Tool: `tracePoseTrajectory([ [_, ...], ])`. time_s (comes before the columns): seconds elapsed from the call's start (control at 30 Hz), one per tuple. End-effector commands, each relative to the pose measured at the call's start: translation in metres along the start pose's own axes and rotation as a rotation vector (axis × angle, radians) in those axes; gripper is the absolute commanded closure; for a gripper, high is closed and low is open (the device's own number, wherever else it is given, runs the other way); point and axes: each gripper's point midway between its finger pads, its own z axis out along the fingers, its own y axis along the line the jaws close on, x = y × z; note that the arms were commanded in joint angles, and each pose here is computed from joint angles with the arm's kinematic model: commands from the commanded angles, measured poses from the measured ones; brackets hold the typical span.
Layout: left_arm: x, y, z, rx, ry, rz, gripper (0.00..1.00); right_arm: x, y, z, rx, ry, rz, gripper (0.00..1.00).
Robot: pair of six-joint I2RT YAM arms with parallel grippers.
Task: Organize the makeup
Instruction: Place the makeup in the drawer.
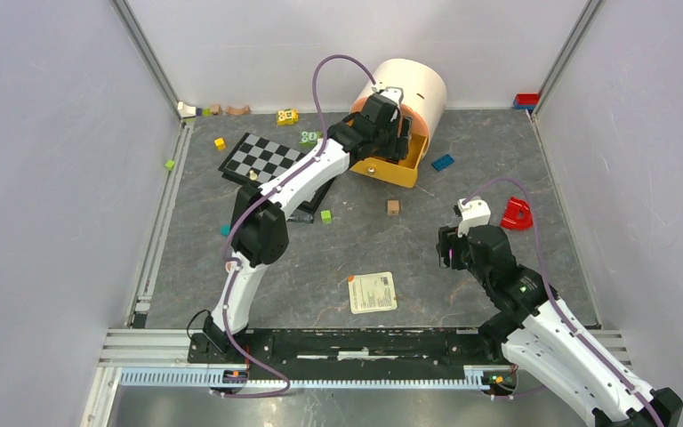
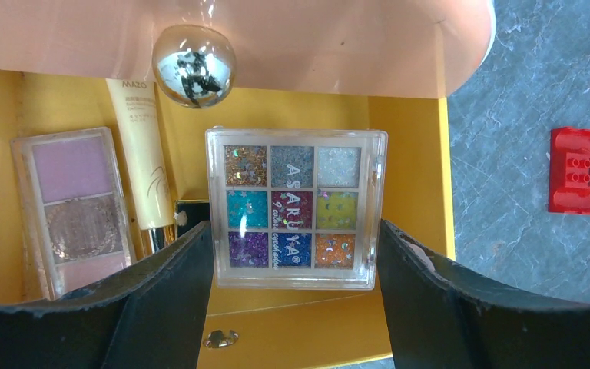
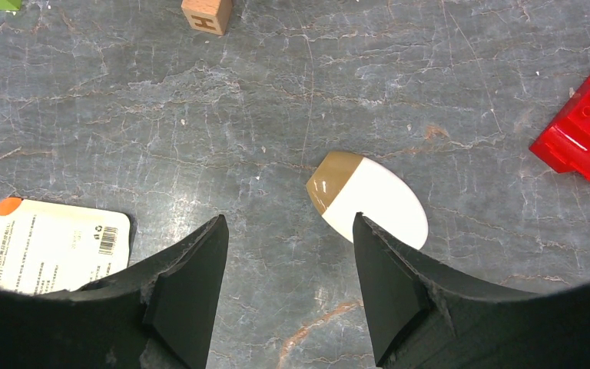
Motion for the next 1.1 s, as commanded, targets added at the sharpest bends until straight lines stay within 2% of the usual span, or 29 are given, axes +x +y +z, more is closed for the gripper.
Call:
tracePoseTrajectory([
  [0.0, -0.021, -0.002, 0.000, -0.014, -0.063, 0.017, 0.56, -0.009, -0.003, -0.003, 0.016, -0.034, 0.007, 0.33],
  [0.5, 0.006, 0.001, 0.018, -0.049, -0.009, 0.062, 0.54, -0.012, -0.005, -0.007, 0.025, -0.046, 0.019, 0.33],
  [1.07, 0.009, 0.003, 0.018, -0.060, -0.005, 0.088, 0.31, -0.008, -0.006, -0.005, 0.030, -0.037, 0.009, 0.32],
])
